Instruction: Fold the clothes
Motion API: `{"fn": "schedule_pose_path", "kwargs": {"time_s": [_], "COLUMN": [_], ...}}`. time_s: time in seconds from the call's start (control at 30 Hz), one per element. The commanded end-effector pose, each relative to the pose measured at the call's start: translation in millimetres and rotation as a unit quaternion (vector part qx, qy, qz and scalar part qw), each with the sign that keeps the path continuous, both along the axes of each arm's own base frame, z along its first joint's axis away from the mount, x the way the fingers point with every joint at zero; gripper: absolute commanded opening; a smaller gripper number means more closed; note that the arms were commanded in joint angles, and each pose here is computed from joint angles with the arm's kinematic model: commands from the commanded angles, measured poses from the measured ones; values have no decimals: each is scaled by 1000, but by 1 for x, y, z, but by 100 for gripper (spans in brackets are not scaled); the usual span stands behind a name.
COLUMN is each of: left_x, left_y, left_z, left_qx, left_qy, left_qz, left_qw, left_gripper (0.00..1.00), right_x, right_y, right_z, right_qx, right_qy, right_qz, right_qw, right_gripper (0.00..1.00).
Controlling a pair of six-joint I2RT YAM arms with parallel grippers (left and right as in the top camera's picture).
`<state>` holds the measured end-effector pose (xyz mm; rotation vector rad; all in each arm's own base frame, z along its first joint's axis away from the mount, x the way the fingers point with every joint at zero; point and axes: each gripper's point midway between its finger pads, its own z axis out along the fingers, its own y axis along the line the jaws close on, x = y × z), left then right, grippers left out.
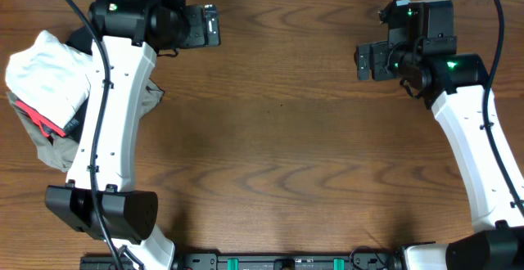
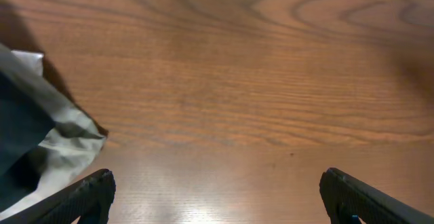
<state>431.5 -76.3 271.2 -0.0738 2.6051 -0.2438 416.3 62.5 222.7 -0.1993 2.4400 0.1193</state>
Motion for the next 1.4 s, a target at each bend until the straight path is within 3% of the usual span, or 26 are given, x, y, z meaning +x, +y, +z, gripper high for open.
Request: {"fn": "schedule_pose_path", "kwargs": {"time_s": [0.0, 0.17, 0.37, 0.6, 0.83, 0.97, 1.37], "left_x": [-7, -27, -45, -91, -147, -160, -190], "left_y": [16, 20, 14, 17, 29, 32, 36], "left_z": [-6, -1, 26, 44, -3, -32, -89], "left_qx": [18, 20, 17, 9, 11, 12, 29], "left_qy": [19, 37, -4, -73, -114, -120, -9], "left_qz": [12, 14, 0, -4, 4, 5, 2], "left_qw": [1000, 999, 1000, 997, 993, 993, 1000], "left_gripper": [98, 98, 98, 98, 98, 98, 98], "right_x": [-11, -39, -81, -144, -188, -195, -225], "right_y": [-7, -15, -28, -36, -41, -42, -45], "right_z": [19, 43, 60, 32, 1, -14, -51], "right_qx": [-8, -13, -15, 17, 28, 26, 7], "right_qy": [-18, -28, -66, -111, -130, -121, -25], "right_qz": [0, -12, -46, -70, -77, -77, -77], "right_qw": [1000, 999, 997, 991, 988, 989, 997], "right_gripper": [99, 99, 99, 99, 99, 99, 99]}}
